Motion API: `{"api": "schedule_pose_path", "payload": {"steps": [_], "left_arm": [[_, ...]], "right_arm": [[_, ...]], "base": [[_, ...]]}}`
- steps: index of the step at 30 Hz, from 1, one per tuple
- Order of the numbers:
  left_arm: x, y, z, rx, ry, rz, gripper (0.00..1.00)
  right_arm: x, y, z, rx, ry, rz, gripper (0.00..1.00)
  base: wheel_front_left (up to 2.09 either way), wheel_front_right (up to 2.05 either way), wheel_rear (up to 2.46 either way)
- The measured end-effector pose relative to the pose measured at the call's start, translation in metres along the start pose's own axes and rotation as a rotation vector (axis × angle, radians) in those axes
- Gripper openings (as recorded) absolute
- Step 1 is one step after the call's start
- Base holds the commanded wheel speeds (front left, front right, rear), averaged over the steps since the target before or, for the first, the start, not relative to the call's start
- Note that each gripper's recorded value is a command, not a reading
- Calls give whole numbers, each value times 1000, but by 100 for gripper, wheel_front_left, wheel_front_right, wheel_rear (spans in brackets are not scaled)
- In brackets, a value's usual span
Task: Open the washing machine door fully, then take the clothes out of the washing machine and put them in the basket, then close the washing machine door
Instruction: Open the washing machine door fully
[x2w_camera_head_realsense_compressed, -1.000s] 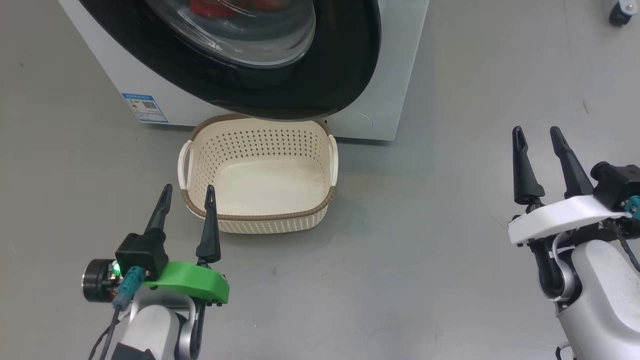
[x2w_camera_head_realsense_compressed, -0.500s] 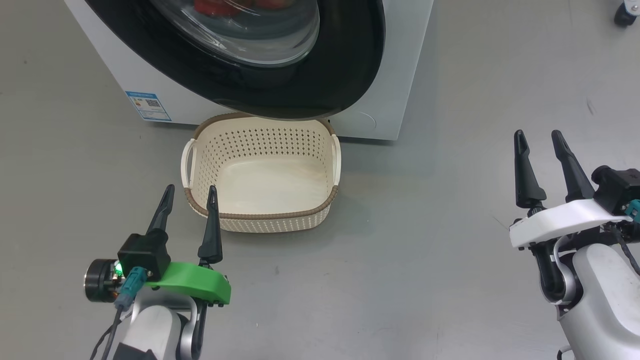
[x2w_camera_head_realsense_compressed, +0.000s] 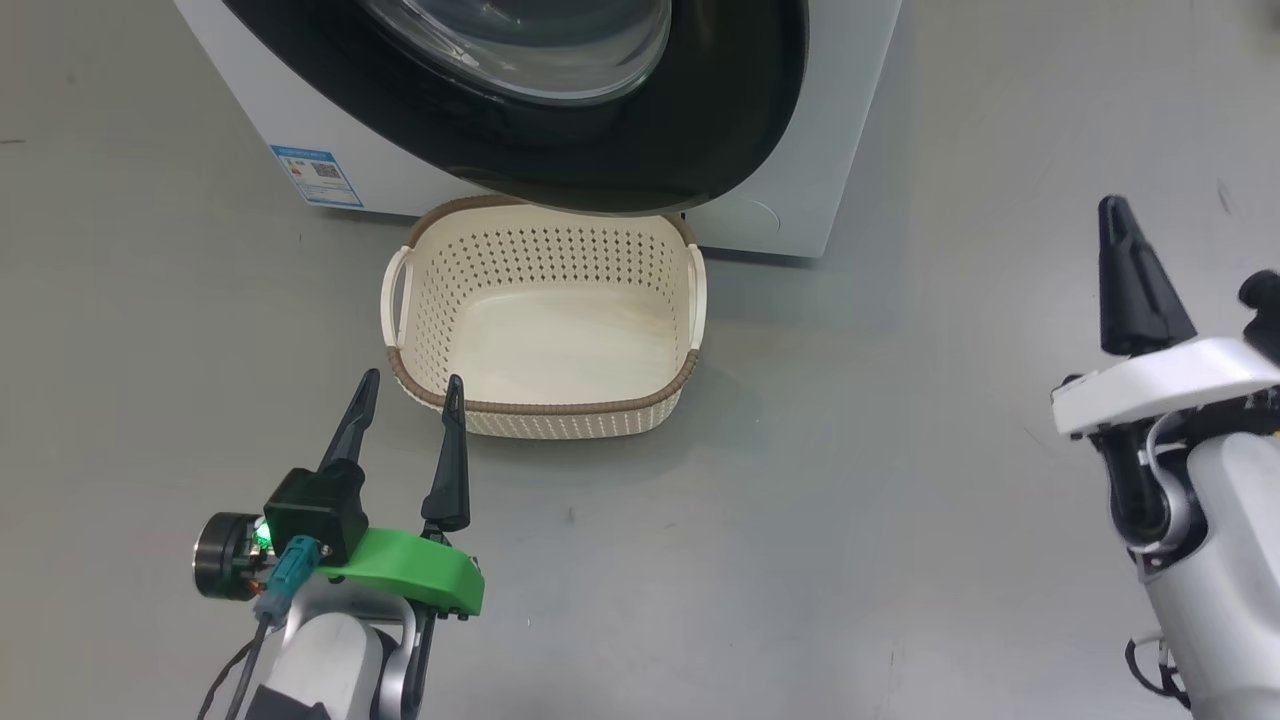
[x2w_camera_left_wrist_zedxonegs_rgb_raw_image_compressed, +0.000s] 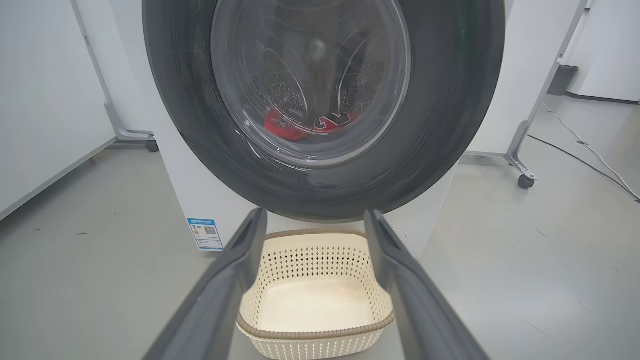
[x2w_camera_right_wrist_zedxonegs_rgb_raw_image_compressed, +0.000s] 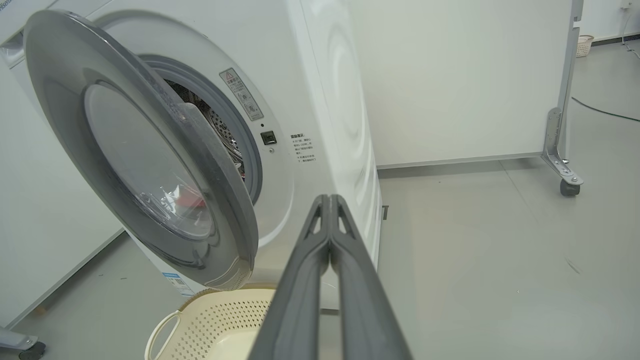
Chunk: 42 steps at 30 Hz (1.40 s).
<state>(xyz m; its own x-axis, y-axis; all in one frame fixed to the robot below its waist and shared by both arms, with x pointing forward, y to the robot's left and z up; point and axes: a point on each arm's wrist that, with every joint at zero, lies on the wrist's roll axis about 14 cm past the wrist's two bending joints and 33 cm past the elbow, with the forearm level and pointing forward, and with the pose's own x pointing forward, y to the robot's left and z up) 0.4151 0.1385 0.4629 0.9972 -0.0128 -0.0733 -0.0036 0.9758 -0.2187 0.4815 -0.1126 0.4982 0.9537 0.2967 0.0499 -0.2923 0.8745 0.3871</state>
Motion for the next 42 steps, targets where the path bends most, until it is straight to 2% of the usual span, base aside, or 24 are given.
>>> {"api": "schedule_pose_path", "payload": {"steps": [10,16,19,26,34,42], "left_arm": [[7,3,-11,4,27,4,100],[14,11,-17,0,44,25,100],[17,16,-23,-2,57,38,100],[24,23,-28,3,68,50,100],[29,31,-33,11,80,68,100],[29,40,-36,6,92,93,100]], "right_arm": [[63,-3,43,155,-57,32,0],[100,6,55,323,-34,81,0],[122,17,52,440,21,128,0],[152,32,34,581,154,171,0],[174,50,10,687,300,206,0],[185,64,-11,736,427,224,0]], "base": [[0,0,0],[0,0,0],[0,0,0],[0,0,0],[0,0,0],[0,0,0]]}}
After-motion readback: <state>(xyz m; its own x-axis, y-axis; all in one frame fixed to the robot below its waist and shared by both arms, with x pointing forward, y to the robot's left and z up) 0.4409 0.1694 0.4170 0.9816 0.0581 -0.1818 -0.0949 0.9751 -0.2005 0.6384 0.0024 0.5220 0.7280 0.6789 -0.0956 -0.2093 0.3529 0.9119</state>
